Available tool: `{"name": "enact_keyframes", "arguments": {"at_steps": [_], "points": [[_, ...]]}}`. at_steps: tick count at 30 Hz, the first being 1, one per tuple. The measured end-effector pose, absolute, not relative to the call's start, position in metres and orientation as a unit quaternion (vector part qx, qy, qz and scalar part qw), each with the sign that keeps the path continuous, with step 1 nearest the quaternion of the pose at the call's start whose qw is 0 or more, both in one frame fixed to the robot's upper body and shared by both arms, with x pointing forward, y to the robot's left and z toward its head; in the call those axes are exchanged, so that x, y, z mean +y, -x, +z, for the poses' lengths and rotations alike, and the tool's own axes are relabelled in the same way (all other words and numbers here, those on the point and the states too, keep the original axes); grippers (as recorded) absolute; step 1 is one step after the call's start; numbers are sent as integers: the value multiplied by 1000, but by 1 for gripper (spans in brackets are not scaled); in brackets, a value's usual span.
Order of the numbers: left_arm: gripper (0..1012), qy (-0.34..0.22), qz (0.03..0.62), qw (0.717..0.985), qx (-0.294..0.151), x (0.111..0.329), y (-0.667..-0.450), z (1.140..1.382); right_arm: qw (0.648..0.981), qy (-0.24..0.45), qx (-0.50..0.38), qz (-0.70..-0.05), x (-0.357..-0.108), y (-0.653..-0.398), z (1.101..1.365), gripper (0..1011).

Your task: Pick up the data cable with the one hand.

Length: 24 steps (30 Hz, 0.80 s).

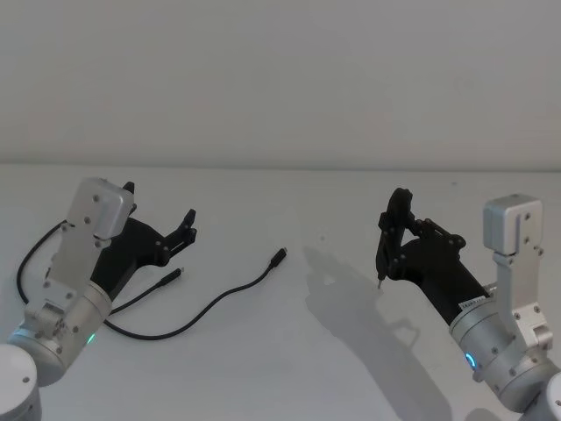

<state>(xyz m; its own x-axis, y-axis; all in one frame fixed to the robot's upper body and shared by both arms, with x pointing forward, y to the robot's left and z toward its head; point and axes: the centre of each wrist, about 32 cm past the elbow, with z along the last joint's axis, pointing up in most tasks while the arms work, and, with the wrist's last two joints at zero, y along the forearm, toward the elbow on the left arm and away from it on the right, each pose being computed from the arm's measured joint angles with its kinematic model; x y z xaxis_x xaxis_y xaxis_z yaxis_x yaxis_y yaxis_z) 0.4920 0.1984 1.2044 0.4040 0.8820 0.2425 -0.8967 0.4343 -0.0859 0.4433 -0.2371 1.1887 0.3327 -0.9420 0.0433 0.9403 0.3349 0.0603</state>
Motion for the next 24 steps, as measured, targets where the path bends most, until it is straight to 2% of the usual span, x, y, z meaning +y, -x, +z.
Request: {"name": "enact_keyframes", "arguments": {"at_steps": [24], "points": [[1001,-29,531,837,-126,198,-492,1204,816,-12,-35,-577,-237,-443,1189,274]]}}
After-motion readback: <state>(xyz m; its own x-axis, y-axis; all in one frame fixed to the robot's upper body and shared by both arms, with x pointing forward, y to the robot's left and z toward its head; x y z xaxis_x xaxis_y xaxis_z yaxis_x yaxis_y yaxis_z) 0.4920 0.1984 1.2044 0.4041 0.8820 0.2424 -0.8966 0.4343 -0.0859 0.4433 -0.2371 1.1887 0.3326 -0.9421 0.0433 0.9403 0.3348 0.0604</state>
